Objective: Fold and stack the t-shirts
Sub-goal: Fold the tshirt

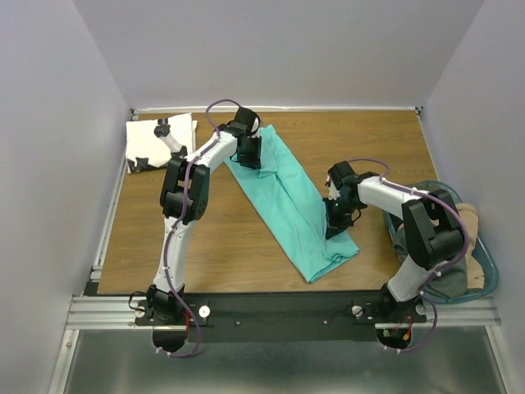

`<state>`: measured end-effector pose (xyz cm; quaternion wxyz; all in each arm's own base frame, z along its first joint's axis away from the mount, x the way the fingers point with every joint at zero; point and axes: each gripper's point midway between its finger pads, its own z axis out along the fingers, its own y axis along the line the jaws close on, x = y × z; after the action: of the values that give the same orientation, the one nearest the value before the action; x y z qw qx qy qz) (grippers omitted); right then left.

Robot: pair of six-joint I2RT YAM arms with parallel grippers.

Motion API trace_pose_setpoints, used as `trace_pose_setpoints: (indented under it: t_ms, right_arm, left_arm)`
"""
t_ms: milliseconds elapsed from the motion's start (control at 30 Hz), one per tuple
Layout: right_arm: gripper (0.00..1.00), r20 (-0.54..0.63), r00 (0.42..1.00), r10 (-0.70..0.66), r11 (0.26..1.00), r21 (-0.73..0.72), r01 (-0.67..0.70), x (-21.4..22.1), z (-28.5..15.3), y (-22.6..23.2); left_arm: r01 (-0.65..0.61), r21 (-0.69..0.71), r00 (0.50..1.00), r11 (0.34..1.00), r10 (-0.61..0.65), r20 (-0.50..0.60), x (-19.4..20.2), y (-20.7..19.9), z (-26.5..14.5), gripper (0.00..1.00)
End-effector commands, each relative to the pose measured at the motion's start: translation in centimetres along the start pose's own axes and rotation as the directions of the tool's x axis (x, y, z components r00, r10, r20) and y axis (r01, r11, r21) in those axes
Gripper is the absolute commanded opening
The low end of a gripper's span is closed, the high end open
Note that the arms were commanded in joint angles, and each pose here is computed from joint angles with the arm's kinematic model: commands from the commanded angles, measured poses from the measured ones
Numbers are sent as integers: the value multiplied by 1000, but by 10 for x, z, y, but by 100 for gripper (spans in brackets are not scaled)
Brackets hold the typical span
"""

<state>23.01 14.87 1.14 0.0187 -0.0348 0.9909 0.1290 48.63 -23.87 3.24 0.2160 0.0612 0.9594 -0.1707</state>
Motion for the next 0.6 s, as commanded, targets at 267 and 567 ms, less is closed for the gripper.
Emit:
trace_pose_setpoints:
  t_ms: [267, 567]
  right_arm:
    - [0, -35, 999, -32, 999, 21, 33, 10, 23, 20]
    - [0, 22, 999, -29, 999, -20, 30, -6, 10, 48]
  left_arm:
    - [-55, -18, 997, 998, 54, -49, 12, 19, 49, 33]
    - [-67, 69, 998, 995, 65, 21, -15, -2, 48, 33]
